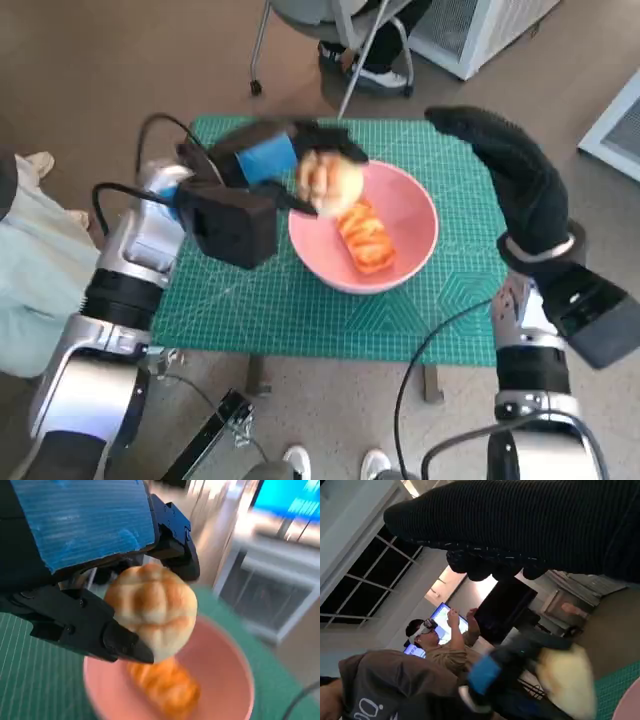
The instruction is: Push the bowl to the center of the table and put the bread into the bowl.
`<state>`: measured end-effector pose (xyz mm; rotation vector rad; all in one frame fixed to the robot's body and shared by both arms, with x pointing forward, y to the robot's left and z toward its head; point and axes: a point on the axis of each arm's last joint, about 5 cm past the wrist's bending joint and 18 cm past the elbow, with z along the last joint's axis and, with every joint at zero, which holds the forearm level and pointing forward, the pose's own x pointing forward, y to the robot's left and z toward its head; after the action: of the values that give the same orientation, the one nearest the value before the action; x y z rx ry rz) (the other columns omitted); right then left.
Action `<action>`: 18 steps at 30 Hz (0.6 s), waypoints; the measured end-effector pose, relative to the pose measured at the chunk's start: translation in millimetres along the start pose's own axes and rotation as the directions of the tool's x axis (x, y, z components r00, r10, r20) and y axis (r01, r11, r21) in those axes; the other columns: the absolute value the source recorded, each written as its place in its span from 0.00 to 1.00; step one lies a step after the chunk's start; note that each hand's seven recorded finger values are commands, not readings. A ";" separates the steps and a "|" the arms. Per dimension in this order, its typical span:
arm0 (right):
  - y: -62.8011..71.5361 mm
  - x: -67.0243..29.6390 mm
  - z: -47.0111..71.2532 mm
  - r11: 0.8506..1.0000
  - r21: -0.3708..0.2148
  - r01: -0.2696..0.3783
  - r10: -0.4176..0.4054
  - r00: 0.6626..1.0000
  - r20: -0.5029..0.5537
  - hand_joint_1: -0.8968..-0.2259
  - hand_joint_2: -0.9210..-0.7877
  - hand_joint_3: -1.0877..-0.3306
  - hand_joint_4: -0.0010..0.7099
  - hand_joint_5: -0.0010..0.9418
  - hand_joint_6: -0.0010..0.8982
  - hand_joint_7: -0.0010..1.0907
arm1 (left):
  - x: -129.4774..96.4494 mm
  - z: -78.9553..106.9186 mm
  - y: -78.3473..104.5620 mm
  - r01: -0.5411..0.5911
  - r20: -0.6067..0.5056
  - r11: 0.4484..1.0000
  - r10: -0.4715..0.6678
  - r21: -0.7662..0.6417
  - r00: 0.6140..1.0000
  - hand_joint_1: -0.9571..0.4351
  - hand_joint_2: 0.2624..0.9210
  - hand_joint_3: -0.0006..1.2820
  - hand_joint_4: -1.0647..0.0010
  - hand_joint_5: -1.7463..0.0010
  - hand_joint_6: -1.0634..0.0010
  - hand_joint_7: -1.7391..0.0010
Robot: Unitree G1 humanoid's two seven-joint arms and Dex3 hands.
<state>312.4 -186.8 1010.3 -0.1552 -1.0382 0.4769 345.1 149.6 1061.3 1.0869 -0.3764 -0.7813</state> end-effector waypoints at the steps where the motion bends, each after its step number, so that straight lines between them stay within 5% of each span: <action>1: -0.4 -0.5 0.1 1.000 -0.001 0.000 0.000 1.000 -0.001 0.30 0.00 0.47 0.40 0.00 0.00 0.72 | 0.7 -0.1 -0.9 -0.001 0.003 1.000 0.001 -0.003 1.000 0.53 0.98 0.02 0.79 0.99 0.69 0.92; 12: -6.9 -3.1 2.3 1.000 -0.021 0.017 -0.017 1.000 -0.003 0.33 0.00 0.49 0.39 0.00 0.00 0.71 | 5.5 -0.2 -13.4 -0.231 0.158 0.972 0.234 -0.038 0.959 0.48 1.00 0.09 0.43 0.93 0.42 0.83; 18: -8.4 -4.4 2.9 0.997 -0.033 0.068 -0.068 0.998 0.004 0.34 0.00 0.49 0.38 0.00 0.01 0.71 | 8.1 -0.8 -19.8 -0.364 0.197 0.916 0.393 -0.168 0.898 0.47 1.00 0.11 0.38 0.93 0.42 0.82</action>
<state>310.7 -196.5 1011.2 -0.1478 -1.0511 0.3984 343.5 139.5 1042.5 0.7709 -0.7023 -0.5701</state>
